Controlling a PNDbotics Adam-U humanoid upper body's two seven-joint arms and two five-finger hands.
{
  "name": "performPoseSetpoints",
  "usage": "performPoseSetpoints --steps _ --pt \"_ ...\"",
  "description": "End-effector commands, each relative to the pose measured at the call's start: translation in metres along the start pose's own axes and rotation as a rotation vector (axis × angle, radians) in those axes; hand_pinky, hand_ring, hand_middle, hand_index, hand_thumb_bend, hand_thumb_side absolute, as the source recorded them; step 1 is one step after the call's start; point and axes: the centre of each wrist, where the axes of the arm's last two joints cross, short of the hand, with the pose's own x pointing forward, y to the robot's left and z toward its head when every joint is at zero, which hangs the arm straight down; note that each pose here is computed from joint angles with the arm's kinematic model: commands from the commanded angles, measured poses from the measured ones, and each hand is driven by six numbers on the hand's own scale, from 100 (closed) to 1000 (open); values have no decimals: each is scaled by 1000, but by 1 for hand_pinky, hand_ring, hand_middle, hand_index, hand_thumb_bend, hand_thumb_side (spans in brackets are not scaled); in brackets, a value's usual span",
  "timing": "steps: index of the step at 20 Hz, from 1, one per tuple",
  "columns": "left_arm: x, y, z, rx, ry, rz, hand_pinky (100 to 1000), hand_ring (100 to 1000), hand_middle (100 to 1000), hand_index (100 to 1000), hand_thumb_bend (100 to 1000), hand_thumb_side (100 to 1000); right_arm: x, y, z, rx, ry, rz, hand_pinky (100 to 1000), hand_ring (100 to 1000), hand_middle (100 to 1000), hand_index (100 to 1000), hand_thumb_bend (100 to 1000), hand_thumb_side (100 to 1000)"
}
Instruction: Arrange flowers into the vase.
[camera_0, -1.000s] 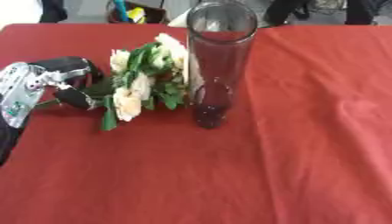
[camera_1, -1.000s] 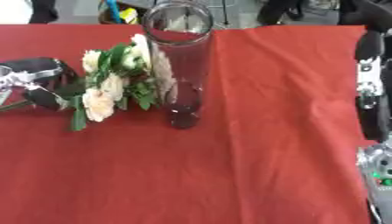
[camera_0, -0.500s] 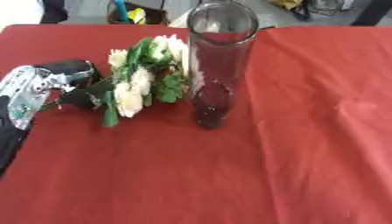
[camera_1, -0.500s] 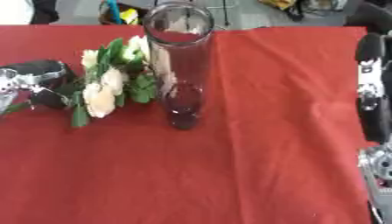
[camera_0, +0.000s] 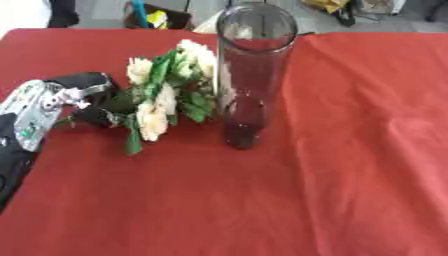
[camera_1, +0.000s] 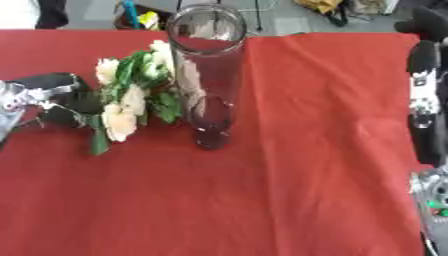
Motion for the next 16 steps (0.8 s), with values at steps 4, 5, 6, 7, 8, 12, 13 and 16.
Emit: performPoseSetpoints --steps 4,5,6,7,8,12,13,16 --pt "-2 8 3 48 18 25 112 154 279 430 100 409 1 -3 -2 -2 -5 3 938 858 727 885 100 989" --pt "-2 7 3 54 21 29 112 154 279 430 100 409 1 -3 -2 -2 -4 3 938 858 727 885 100 989" --pt "-2 7 3 59 23 32 100 100 242 398 100 400 1 -3 -1 -2 -3 3 939 858 727 885 100 989" --pt "-2 6 3 64 25 35 100 100 242 398 100 400 1 -3 -1 -3 -3 3 939 858 727 885 100 989" --pt "-2 6 3 69 28 35 100 100 202 360 100 392 1 -3 -1 -3 -2 3 939 858 726 885 100 989" --pt "-4 2 2 85 41 37 100 100 160 322 100 358 1 -3 -1 -3 -1 2 940 858 726 885 100 989" --pt "-4 1 2 92 43 40 100 100 149 308 100 352 1 -3 -1 -4 -1 2 940 858 725 885 100 989" --pt "-6 -3 0 110 58 55 100 100 100 248 100 366 1 -3 -1 -8 1 1 942 859 725 886 100 988"
